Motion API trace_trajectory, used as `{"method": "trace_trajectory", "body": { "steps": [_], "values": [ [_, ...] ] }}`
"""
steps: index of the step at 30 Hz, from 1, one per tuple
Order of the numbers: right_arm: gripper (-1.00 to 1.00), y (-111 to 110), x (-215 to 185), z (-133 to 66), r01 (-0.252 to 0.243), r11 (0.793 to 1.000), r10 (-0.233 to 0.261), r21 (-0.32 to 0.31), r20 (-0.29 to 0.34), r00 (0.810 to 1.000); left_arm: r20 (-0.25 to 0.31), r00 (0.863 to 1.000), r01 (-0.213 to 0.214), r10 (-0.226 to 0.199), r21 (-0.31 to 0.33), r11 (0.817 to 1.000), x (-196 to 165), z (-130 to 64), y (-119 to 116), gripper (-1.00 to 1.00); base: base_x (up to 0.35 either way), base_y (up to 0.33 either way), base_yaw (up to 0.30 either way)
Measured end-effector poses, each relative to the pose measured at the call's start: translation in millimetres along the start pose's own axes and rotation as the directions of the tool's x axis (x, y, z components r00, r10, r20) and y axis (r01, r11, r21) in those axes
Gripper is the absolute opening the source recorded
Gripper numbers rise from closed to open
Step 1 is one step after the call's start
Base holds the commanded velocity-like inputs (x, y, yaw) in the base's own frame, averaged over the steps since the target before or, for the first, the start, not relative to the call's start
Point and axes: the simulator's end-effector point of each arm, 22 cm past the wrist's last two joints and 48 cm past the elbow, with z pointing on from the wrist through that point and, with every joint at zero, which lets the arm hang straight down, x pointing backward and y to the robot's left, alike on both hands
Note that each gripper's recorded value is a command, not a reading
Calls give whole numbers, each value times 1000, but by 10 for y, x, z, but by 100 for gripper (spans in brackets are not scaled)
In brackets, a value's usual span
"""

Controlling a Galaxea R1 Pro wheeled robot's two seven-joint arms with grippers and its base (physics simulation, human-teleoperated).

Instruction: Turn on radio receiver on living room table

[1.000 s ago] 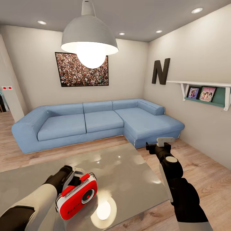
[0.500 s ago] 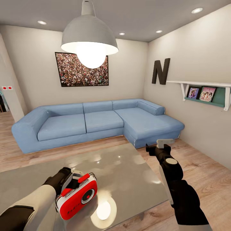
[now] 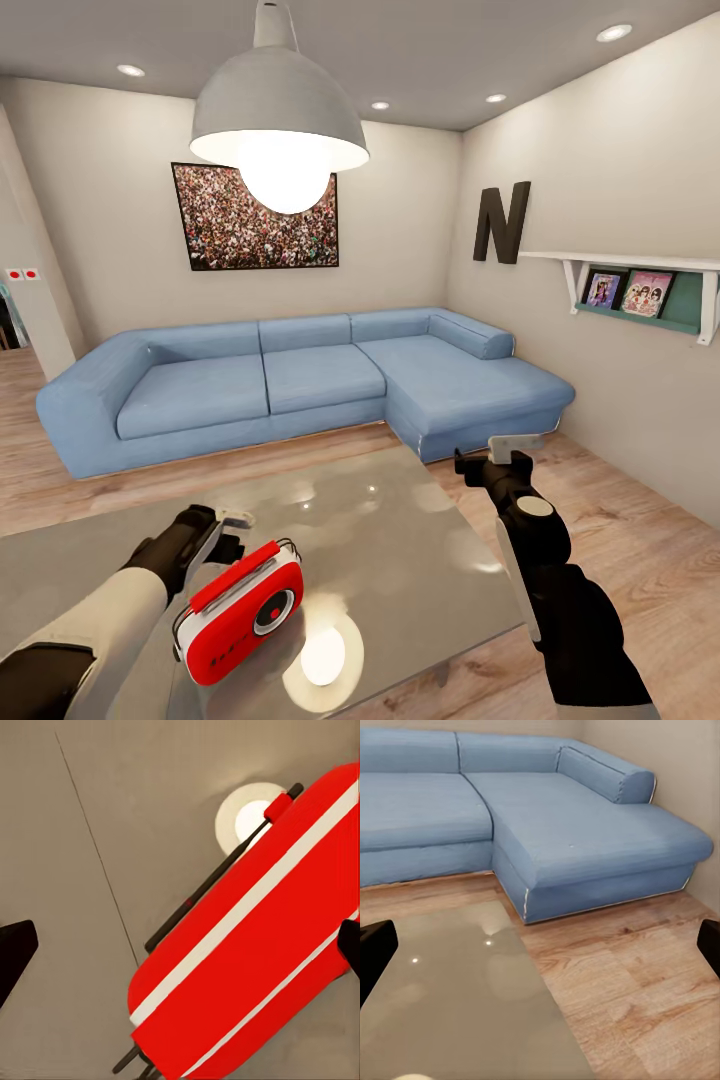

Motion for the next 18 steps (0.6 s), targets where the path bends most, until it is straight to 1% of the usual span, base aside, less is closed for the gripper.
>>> {"method": "trace_trajectory", "body": {
  "steps": [5,12,14,15,18],
  "values": [
    [100,5,2,1,0,1000,0,-2,0,1000,9,1000,1,-1,0,1000,-38,-15,8,100,0,0,0],
    [100,6,24,13,0,1000,0,-1,-4,1000,3,1000,-2,2,5,1000,-14,11,-22,100,0,0,0],
    [100,7,34,19,1,1000,-1,-1,-6,1000,-3,1000,-4,4,9,1000,7,25,-53,100,0,0,0],
    [100,8,39,22,1,1000,-1,-2,-7,1000,-16,1000,-9,9,19,1000,55,46,-135,100,0,0,0],
    [100,11,55,30,1,1000,-1,-2,-10,1000,-26,1000,-13,13,24,1000,96,70,-171,100,0,0,0]
  ]
}}
